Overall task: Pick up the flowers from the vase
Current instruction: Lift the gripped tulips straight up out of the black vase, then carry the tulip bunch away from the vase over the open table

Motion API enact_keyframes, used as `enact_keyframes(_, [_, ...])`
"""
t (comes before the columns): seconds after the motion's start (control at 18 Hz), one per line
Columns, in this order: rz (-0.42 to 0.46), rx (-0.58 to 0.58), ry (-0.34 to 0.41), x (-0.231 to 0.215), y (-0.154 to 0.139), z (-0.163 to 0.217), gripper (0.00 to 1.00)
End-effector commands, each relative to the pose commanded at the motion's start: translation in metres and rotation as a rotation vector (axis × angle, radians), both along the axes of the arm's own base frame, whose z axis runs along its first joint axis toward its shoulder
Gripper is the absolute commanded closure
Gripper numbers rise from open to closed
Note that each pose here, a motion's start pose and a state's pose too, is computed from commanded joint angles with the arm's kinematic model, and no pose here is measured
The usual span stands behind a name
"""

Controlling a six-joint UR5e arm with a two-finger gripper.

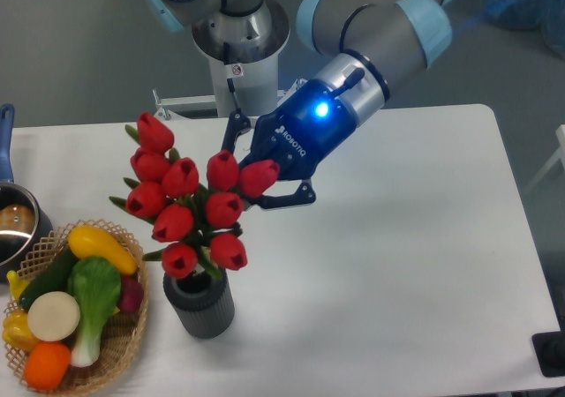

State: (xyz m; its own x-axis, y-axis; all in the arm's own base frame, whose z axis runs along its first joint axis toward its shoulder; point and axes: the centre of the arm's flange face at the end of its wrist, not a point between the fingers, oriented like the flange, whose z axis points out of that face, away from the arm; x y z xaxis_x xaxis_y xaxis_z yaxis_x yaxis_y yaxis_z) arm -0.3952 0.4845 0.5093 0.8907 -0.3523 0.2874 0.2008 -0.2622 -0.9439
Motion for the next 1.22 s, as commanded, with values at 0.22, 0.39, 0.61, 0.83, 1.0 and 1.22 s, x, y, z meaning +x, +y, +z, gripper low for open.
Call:
enact_keyframes(0.22, [0.03, 0.002, 0.013, -0.013, -0.012, 0.002, 0.79])
enact_keyframes(0.39, [0.052, 0.003, 0.051, -0.018, -0.021, 0.012, 0.79])
enact_keyframes(0.61, [0.197, -0.183, 0.216, -0.032, -0.041, 0.016, 0.79])
enact_keyframes(0.83, [0.258, -0.281, 0.266, -0.04, -0.047, 0.008, 0.79])
enact_keyframes(1.0, [0.3, -0.337, 0.32, -0.055, -0.057, 0.003, 0.78])
enact_keyframes(1.22, [0.312, -0.411, 0.422, -0.074, -0.069, -0.016, 0.78])
